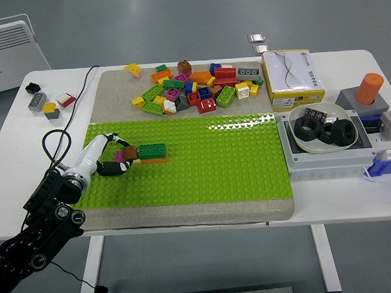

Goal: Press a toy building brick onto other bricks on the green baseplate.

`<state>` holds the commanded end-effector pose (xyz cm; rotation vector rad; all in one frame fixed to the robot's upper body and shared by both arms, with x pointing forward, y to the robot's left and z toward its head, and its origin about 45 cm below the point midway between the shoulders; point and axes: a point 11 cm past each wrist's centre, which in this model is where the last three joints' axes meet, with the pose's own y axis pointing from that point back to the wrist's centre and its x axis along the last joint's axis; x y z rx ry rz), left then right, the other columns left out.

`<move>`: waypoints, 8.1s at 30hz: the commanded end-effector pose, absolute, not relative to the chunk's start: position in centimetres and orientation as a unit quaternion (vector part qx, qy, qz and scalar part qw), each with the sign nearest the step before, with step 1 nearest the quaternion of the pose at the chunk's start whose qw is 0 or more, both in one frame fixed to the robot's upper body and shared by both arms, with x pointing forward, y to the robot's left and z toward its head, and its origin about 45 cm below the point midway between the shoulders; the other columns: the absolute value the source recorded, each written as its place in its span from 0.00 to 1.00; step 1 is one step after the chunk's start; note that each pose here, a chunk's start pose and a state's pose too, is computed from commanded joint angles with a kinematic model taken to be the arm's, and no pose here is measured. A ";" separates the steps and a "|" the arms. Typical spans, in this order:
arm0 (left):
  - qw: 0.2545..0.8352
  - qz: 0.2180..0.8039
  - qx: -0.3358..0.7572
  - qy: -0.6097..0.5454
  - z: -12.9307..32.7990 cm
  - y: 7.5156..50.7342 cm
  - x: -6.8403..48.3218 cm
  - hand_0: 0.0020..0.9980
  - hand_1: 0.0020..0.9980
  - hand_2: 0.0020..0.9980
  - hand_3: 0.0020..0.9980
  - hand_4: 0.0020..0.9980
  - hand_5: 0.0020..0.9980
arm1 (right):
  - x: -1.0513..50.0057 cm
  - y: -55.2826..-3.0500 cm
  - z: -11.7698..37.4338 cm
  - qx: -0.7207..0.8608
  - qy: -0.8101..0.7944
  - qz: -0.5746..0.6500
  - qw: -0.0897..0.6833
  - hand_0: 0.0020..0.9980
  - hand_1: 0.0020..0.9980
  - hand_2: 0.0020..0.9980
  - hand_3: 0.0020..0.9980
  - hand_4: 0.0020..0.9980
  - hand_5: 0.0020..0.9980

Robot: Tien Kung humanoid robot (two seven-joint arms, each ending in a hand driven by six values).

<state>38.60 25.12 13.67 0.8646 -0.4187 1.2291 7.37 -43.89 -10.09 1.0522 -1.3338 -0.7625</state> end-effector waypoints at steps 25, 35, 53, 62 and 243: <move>0.715 0.532 0.402 -0.208 14.0 25.0 38.9 0.91 0.95 0.96 0.61 0.49 0.00 | 7.6 -44.1 -10.0 0.453 -0.576 -0.326 0.597 0.51 0.70 0.70 0.76 0.80 0.81; 0.715 0.533 0.402 -0.207 13.9 25.1 38.9 0.91 0.95 0.96 0.62 0.49 0.00 | 7.6 -44.2 -10.0 0.453 -0.576 -0.326 0.598 0.51 0.69 0.70 0.76 0.80 0.81; 0.719 0.531 0.398 -0.205 13.8 24.9 38.8 0.92 0.95 0.97 0.80 0.64 0.00 | 7.4 -44.2 -10.0 0.453 -0.575 -0.326 0.598 0.51 0.69 0.69 0.76 0.80 0.80; 0.723 0.525 0.399 -0.204 13.7 24.7 38.7 0.92 0.95 0.97 0.81 0.66 0.00 | 7.5 -44.1 -10.0 0.453 -0.576 -0.327 0.597 0.51 0.70 0.69 0.76 0.81 0.80; 0.666 0.612 0.332 -0.270 18.1 28.9 33.3 0.94 0.96 0.98 0.71 0.65 0.23 | 5.0 -42.1 -11.1 0.445 -0.556 -0.352 0.608 0.51 0.70 0.70 0.76 0.81 0.83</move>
